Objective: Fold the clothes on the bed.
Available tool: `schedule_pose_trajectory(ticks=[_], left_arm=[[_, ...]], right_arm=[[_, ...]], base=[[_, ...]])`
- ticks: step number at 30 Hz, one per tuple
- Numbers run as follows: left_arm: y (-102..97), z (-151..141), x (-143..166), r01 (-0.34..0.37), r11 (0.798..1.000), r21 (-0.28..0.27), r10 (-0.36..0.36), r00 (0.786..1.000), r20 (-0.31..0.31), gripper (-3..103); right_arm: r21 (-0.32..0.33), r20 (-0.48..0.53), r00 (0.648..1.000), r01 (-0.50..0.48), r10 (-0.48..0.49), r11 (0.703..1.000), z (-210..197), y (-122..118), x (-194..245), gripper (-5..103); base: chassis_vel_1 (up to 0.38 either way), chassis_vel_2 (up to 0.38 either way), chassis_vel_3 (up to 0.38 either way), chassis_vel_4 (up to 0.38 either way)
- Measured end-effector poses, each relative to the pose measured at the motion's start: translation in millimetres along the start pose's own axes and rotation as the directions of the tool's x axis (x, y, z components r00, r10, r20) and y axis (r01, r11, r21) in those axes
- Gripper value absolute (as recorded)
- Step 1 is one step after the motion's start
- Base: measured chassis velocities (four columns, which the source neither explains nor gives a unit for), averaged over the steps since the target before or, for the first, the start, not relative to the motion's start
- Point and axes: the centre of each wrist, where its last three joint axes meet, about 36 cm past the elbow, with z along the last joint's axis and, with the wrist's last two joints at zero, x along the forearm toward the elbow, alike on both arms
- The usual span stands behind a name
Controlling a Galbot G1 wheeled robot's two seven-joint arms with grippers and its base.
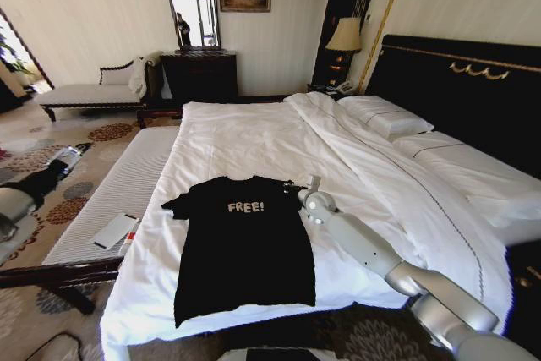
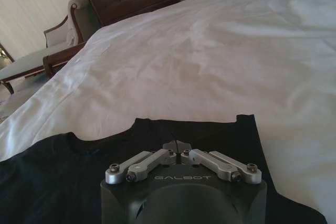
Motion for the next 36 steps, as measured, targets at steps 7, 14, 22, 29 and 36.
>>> schedule_pose_trajectory(ticks=[7,14,22,29,36], left_arm=[[-0.9,1,-1,0.000,1.000,-0.005,0.000,1.000,-0.003,100],[-0.7,1,0,0.003,1.000,-0.008,-0.003,1.000,-0.004,100],[-0.8,2,0,0.005,1.000,-0.013,-0.005,1.000,-0.007,100],[-3.2,3,0,0.000,1.000,-0.020,0.000,1.000,-0.012,100],[-3.5,10,2,0.002,1.000,-0.025,-0.003,1.000,-0.027,100]], right_arm=[[0.000,0.025,0.998,0.063,-0.063,0.998,5,41,-18,0],[0.016,0.021,0.997,0.078,-0.078,0.997,15,61,-29,0],[0.048,-0.002,0.997,0.074,-0.074,0.996,33,62,-29,7],[0.003,-0.032,0.993,0.112,-0.111,0.994,44,65,-9,29],[-0.123,-0.039,0.999,0.011,-0.016,0.992,8,20,14,67]], base=[[0.000,0.000,0.000,0.000],[0.000,0.000,0.000,0.000],[0.000,0.000,0.000,0.000],[0.000,0.000,0.000,0.000],[0.000,0.000,0.000,0.000]])
